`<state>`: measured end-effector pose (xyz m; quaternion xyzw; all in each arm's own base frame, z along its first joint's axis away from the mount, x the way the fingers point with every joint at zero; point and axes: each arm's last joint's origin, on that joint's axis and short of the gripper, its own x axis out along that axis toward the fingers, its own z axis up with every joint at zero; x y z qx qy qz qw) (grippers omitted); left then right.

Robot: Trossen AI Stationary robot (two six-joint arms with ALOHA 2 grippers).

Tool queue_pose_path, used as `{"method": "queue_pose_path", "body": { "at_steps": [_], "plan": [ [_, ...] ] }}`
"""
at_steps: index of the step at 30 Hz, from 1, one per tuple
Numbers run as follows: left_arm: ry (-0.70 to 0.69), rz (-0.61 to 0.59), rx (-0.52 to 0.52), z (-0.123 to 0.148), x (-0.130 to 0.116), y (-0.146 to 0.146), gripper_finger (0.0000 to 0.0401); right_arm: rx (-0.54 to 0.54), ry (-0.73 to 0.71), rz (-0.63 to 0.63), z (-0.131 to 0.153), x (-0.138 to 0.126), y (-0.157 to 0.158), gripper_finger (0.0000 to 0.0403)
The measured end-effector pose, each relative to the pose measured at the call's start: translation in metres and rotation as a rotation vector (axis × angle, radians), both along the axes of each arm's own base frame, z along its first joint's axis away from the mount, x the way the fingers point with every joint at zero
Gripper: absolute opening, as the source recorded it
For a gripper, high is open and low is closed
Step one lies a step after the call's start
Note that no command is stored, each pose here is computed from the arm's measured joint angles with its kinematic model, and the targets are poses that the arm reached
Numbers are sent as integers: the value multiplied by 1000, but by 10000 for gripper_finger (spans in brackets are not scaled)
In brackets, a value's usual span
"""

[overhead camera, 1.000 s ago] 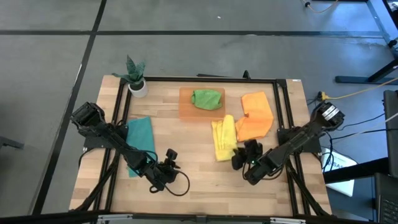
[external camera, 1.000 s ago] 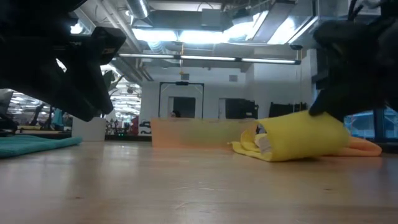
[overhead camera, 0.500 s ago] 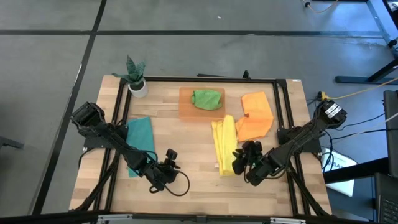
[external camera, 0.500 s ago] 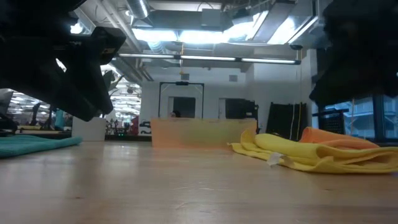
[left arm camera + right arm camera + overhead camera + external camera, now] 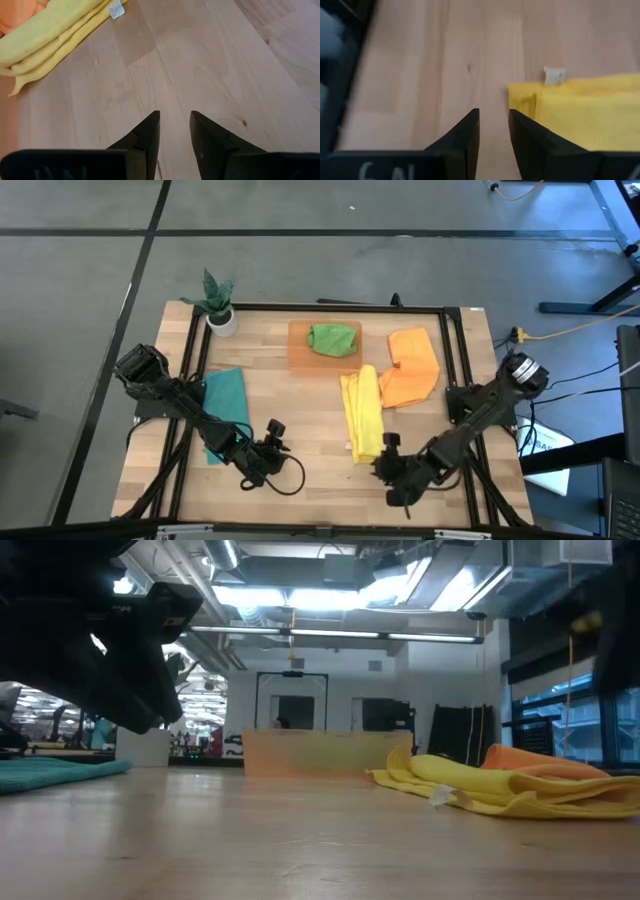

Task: Roll microfiber towels into tight, uniform cylinder then place into a basket
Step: Roll the yellow microfiber cloth

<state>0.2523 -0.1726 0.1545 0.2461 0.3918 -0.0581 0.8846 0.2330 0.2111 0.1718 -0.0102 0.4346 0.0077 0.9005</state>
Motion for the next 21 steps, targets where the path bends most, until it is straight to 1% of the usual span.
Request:
{"method": "queue_pose_path", "body": {
  "at_steps": [4, 8, 12, 17, 21],
  "plan": [
    [-1, 0, -1, 0, 0, 0, 98, -48, 99, 56, -23, 6, -1, 106],
    [-2, 0, -2, 0, 0, 0, 98, -99, 159, 74, -35, 9, -6, 106],
    [-2, 0, -2, 0, 0, 0, 98, -136, 181, 84, -37, 8, -9, 106],
    [-2, 2, -2, 0, 0, 0, 98, -171, 230, 58, -39, 3, -13, 106],
    [-2, 6, -1, 0, 1, 2, 98, -211, 211, 37, -38, 3, -15, 106]
  ]
}}
